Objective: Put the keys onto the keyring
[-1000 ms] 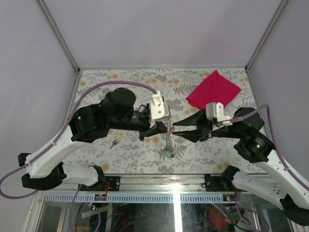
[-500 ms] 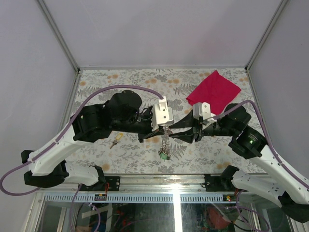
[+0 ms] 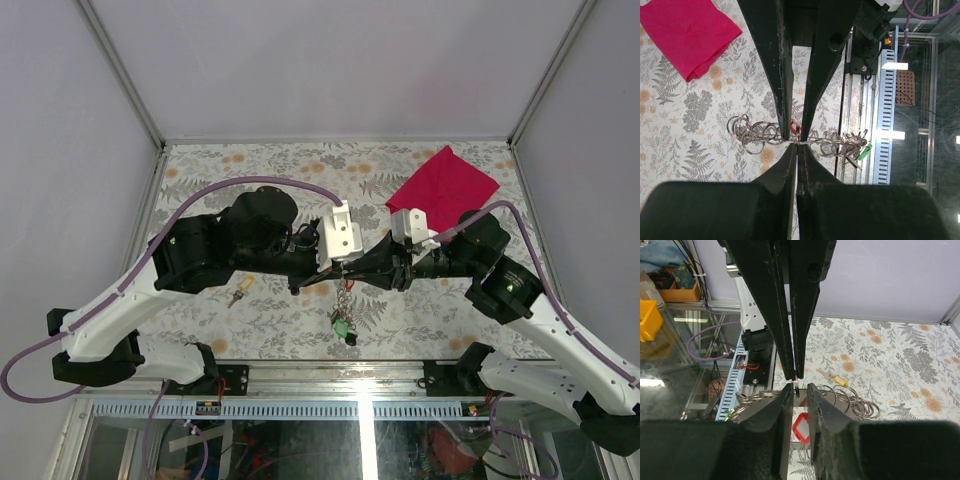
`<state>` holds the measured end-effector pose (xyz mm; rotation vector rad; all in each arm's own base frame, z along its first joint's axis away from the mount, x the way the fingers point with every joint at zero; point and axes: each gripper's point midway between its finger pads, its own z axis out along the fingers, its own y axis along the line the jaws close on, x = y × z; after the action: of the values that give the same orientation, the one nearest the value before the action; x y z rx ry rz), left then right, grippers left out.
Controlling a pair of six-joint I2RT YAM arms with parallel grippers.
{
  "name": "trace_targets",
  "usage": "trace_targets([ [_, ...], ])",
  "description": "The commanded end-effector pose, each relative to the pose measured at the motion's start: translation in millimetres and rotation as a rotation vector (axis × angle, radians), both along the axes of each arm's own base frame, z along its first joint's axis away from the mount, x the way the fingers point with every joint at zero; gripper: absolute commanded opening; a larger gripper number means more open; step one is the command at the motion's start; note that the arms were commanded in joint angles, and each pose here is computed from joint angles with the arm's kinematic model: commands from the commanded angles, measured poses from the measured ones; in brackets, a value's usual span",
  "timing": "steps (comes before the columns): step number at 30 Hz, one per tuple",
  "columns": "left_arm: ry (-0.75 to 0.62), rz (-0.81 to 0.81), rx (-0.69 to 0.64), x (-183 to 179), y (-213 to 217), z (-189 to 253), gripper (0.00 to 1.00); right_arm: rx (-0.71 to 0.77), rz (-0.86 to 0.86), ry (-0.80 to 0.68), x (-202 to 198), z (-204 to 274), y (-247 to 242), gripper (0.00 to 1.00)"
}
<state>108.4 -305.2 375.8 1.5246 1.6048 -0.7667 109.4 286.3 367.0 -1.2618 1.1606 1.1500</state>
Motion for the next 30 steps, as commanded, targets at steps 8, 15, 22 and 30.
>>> trace_targets([
  [8, -0.058, 0.007, -0.152, -3, 0, 39, 0.14, 0.126, 0.013, -0.125, -4, 21, -2, 0.0],
  [15, -0.018, 0.083, -0.429, -20, 31, 78, 0.54, 0.333, -0.013, -0.32, -19, 52, -22, 0.0],
  [22, 0.039, 0.1, -0.57, -34, 48, 92, 0.56, 0.468, 0.051, -0.442, -40, 72, -32, 0.0],
  [30, 0.032, 0.053, -0.633, -38, 41, 95, 0.53, 0.521, 0.103, -0.543, -56, 94, -40, 0.02],
])
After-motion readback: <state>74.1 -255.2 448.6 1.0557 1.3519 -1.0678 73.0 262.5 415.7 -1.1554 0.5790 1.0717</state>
